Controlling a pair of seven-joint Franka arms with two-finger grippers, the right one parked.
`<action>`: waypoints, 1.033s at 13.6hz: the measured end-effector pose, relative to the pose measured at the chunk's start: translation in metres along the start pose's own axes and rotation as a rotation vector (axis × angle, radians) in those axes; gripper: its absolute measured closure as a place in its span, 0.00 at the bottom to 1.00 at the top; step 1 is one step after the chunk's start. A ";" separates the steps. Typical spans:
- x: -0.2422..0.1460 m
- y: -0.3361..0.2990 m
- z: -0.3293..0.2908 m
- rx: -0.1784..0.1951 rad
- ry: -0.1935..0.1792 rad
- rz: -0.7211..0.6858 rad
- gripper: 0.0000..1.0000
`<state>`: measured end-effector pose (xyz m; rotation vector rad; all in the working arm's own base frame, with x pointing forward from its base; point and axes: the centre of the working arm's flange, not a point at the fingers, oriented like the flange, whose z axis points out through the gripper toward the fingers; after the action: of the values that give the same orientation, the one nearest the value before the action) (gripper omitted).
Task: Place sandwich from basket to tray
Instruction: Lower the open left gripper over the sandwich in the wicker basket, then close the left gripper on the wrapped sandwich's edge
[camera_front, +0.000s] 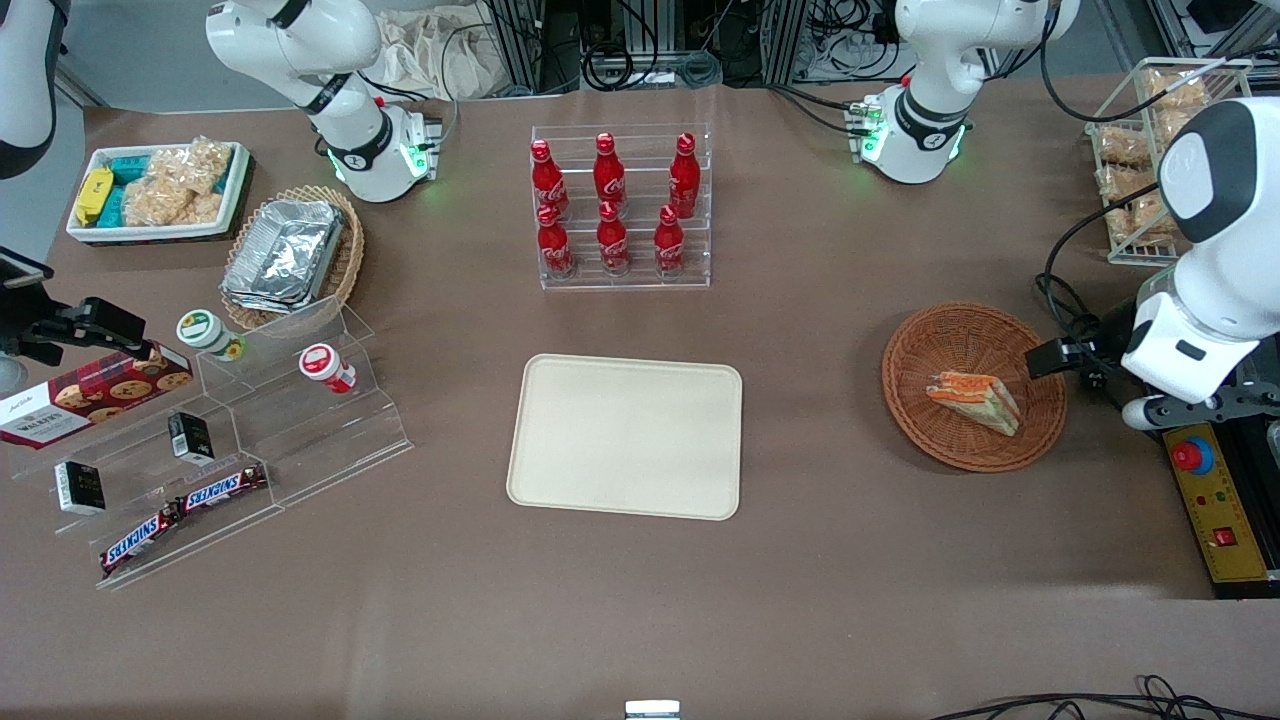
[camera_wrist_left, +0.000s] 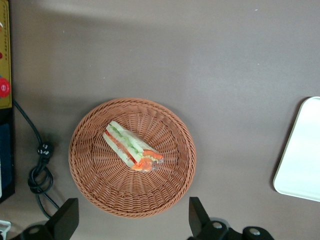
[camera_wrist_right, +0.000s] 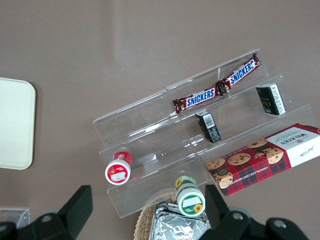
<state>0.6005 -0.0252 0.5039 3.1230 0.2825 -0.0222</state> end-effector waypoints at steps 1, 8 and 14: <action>0.001 -0.001 0.006 0.002 -0.006 -0.073 0.01; -0.009 -0.006 0.099 0.015 0.019 -0.551 0.01; -0.042 -0.020 0.186 0.019 0.013 -0.700 0.01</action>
<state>0.5526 -0.0146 0.3182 2.8593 1.3469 -0.0067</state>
